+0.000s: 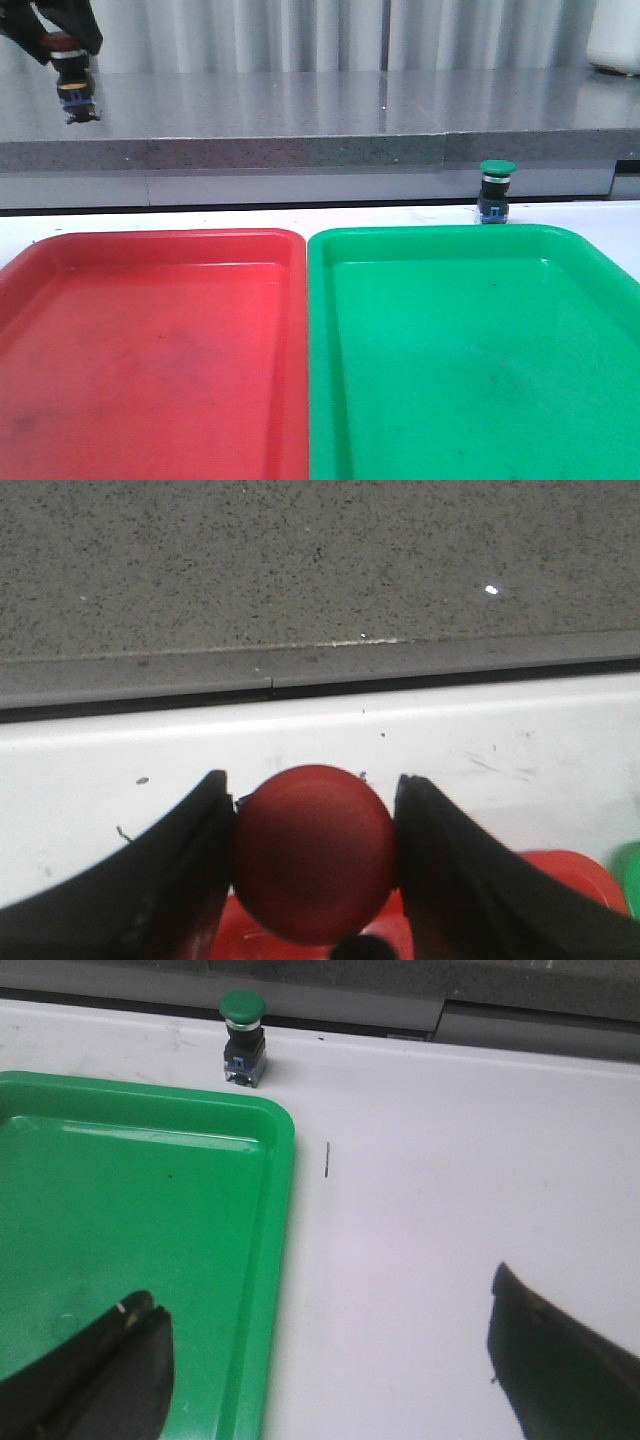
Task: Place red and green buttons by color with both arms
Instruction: 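Lower the red button into the red tray and open the left gripper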
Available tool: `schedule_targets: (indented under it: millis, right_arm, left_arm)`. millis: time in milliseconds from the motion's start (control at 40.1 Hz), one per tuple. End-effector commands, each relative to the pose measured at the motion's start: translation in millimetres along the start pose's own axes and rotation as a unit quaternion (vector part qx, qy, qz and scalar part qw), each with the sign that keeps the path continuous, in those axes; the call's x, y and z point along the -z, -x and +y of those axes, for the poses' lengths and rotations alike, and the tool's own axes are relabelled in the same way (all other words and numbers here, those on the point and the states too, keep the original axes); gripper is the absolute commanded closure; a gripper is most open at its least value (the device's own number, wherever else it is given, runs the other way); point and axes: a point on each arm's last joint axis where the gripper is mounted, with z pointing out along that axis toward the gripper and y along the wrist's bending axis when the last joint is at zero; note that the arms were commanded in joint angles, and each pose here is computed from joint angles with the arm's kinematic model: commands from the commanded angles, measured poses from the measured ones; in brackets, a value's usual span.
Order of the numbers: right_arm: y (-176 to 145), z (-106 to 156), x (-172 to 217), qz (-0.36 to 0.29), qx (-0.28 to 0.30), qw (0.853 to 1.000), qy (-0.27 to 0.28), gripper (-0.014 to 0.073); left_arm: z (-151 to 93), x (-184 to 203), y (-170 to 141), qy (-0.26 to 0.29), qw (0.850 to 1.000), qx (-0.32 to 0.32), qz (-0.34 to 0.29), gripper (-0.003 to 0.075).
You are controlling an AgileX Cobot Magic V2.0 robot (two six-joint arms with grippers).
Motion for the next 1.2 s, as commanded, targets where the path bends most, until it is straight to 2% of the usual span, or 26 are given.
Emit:
schedule_targets:
  millis: [0,274,474,599,923,1172]
  right_arm:
    - [16,-2,4,-0.046,0.009,0.999,-0.007,-0.0056]
    - [16,-2,4,-0.046,0.009,0.999,-0.007,-0.0056]
    - [16,-2,4,-0.046,0.009,0.999,-0.007,-0.0056]
    - [16,-2,4,-0.046,0.009,0.999,-0.007,-0.0056]
    - [16,-2,4,-0.046,0.009,0.999,-0.007,-0.0056]
    - [16,-2,4,-0.046,0.009,0.999,-0.007,-0.0056]
  left_arm:
    - [-14,48,3,-0.02,0.998,-0.003,-0.062,0.0419]
    - [-42,71,-58,-0.06,0.996,-0.037,-0.052,0.0418]
    - [-63,57,-104,-0.088,0.994,-0.071,0.004,0.0418]
    - [-71,46,-123,-0.1,0.992,-0.082,-0.005,0.0418]
    - [-68,36,-142,-0.098,0.992,-0.082,-0.023,0.0418]
    - [-68,10,-151,-0.088,0.992,-0.083,0.013,0.0418]
